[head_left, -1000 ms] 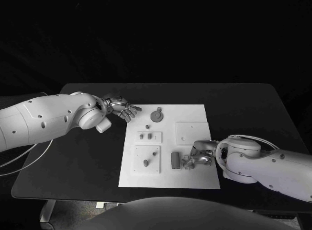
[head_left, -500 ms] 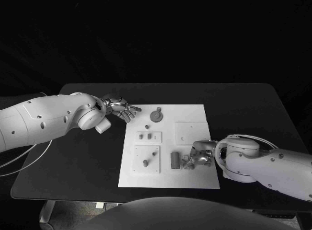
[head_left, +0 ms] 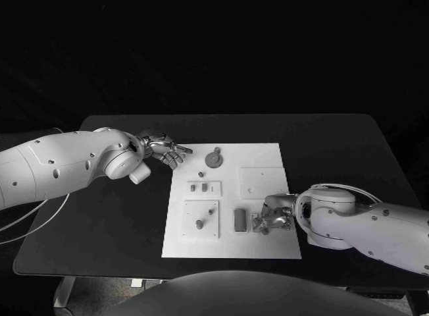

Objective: Assemble the parts on the task board

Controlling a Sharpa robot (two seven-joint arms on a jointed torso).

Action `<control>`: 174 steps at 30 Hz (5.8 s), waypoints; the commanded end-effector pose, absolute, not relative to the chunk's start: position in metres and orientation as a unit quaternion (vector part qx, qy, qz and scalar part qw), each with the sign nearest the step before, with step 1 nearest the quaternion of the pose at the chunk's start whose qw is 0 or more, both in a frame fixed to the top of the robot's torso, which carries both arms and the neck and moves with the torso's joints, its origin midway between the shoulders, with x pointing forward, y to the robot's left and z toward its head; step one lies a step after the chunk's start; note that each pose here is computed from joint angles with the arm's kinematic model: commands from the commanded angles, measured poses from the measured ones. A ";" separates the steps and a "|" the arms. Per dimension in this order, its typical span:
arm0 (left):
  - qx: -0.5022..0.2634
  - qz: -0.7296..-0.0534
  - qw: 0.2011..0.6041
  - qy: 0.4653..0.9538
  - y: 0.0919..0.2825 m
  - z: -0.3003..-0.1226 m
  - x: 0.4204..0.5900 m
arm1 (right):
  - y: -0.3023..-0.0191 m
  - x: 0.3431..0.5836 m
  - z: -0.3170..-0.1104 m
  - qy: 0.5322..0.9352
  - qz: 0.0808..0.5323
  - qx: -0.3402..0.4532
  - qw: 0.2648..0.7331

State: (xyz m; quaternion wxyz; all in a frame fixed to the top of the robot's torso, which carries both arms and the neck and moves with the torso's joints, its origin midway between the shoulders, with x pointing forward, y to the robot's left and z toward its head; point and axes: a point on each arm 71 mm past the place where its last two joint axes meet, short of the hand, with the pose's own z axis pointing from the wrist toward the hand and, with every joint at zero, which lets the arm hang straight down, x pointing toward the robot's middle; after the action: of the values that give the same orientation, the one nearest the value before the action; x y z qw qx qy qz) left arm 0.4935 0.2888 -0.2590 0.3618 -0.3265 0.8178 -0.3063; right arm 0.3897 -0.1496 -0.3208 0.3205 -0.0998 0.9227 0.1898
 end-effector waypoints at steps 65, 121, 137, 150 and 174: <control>-0.316 -0.299 0.354 0.828 0.287 -0.262 0.492 | -0.156 0.392 -0.328 0.943 0.193 0.036 0.270; -0.311 -0.292 0.356 0.832 0.288 -0.263 0.492 | -0.146 0.388 -0.326 0.943 0.211 0.024 0.256; -0.311 -0.291 0.357 0.831 0.289 -0.263 0.492 | -0.149 0.391 -0.325 0.938 0.211 0.031 0.272; -0.312 -0.291 0.358 0.831 0.289 -0.263 0.492 | -0.161 0.401 -0.308 0.909 0.222 0.040 0.351; -0.311 -0.291 0.357 0.831 0.288 -0.263 0.492 | -0.148 0.415 -0.304 0.893 0.218 -0.001 0.395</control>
State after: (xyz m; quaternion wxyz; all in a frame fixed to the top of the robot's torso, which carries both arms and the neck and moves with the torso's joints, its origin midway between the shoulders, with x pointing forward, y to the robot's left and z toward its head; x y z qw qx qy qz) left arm 0.4915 0.2906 -0.2645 0.3593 -0.3158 0.8300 -0.2869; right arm 0.4153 -0.1491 -0.3025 0.3978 0.0141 0.8890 0.2261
